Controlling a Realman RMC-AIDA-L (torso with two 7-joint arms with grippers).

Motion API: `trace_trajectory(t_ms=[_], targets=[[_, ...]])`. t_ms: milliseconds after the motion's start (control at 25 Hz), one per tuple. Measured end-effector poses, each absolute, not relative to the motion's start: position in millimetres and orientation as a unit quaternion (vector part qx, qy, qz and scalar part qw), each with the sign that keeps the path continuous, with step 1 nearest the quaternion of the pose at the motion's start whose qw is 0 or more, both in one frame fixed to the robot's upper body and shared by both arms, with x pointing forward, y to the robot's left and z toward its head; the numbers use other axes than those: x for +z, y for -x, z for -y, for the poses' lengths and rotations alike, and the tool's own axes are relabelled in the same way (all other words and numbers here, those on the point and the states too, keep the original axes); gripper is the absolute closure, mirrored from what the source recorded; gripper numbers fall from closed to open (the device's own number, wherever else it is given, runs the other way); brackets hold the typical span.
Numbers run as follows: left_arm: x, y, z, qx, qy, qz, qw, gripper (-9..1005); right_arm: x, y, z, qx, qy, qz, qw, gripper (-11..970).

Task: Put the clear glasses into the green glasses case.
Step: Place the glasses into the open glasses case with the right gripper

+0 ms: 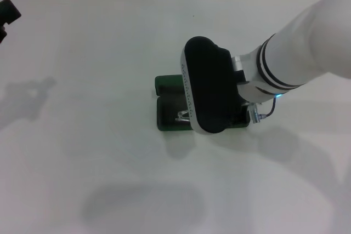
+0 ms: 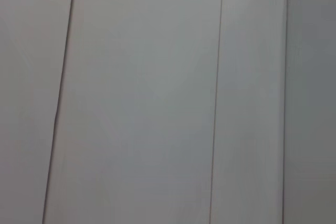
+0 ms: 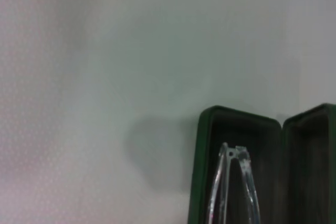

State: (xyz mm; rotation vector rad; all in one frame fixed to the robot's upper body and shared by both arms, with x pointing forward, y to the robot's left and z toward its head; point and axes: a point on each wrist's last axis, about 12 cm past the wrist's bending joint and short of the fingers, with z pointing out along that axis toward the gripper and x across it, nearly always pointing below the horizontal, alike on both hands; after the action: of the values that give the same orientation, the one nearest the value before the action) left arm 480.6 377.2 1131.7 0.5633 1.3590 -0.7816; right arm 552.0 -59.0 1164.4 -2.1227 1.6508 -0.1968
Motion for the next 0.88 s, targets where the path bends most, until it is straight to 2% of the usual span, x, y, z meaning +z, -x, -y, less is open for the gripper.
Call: trace_trajectory(t_ms=[880], targets=[[1131.6, -481.7, -375.0, -0.344, -0.255, -0.600, 0.676, 973, 1156.9, -556.1, 50.7, -0.075, 0.758, -0.598, 0.250, 860]])
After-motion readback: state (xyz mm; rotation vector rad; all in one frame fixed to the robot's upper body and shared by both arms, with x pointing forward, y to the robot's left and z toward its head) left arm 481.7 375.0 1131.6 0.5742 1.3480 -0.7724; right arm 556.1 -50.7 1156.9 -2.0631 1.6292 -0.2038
